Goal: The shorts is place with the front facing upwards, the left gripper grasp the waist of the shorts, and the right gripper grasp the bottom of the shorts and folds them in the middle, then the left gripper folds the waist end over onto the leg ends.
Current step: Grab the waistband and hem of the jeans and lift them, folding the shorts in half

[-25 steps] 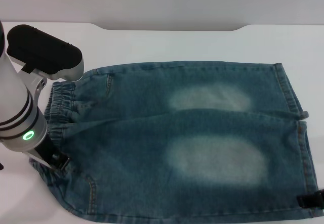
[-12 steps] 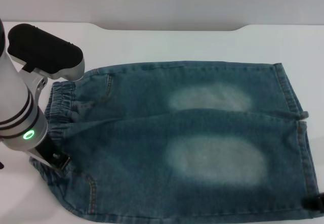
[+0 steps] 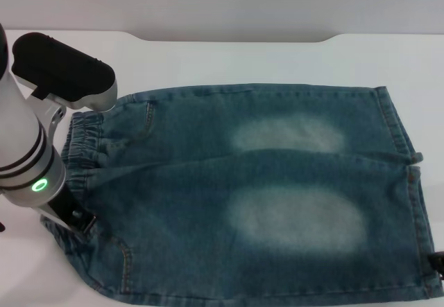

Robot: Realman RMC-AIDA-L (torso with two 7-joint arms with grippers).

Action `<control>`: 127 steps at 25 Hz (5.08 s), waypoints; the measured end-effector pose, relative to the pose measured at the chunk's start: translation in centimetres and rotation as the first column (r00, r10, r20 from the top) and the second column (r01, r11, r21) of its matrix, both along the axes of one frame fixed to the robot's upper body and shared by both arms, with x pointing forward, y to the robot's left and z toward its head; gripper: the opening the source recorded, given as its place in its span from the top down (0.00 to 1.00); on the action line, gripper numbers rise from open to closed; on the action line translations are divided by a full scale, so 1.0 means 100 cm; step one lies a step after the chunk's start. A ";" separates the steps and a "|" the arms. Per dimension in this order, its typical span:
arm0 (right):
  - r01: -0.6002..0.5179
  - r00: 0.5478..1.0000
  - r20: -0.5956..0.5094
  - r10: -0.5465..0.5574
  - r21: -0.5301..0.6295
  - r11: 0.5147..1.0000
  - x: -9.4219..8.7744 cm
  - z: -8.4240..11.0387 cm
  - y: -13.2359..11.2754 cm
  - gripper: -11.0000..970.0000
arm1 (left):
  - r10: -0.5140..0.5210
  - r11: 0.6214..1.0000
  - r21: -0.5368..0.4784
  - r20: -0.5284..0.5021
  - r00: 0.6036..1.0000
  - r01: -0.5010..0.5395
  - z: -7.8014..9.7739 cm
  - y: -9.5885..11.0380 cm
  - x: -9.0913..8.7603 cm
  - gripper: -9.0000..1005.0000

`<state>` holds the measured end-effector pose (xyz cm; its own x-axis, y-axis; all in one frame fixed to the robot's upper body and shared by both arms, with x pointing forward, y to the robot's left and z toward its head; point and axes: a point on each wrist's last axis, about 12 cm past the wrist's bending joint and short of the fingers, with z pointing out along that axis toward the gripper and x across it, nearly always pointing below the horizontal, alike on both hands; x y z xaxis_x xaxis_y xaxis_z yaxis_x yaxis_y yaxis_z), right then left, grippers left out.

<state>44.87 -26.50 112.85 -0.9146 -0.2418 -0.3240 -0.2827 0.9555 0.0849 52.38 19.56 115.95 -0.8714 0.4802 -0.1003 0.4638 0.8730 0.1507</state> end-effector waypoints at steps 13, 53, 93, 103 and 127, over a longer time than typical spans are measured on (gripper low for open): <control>-0.047 0.997 0.067 0.044 0.040 0.998 0.007 0.013 0.002 0.79 | -0.009 1.000 0.006 -0.007 1.000 0.009 -0.003 -0.001 -0.001 0.93; -0.031 0.999 -0.032 0.031 0.000 1.000 0.002 0.002 0.003 0.19 | -0.022 1.000 0.009 0.005 1.000 0.022 0.002 -0.006 0.006 0.91; -0.062 0.994 -0.087 0.062 0.006 0.998 0.004 -0.013 0.004 0.69 | -0.030 0.999 0.014 0.003 1.000 0.030 0.002 -0.008 0.006 0.87; -0.094 0.995 -0.035 0.095 0.028 0.995 0.006 0.000 0.010 0.95 | -0.025 1.000 -0.002 0.028 0.999 0.025 0.006 -0.007 0.006 0.86; -0.063 0.911 0.410 0.046 0.028 0.998 0.034 0.066 -0.017 0.95 | 0.082 0.982 -0.186 0.359 0.930 -0.015 0.033 0.025 0.025 0.83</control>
<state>48.24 -28.19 119.46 -0.6860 -0.2668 -0.6770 -0.3522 0.9359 -0.0120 54.93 22.09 119.26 -0.7807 0.3832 -0.4936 0.3626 0.9211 0.1416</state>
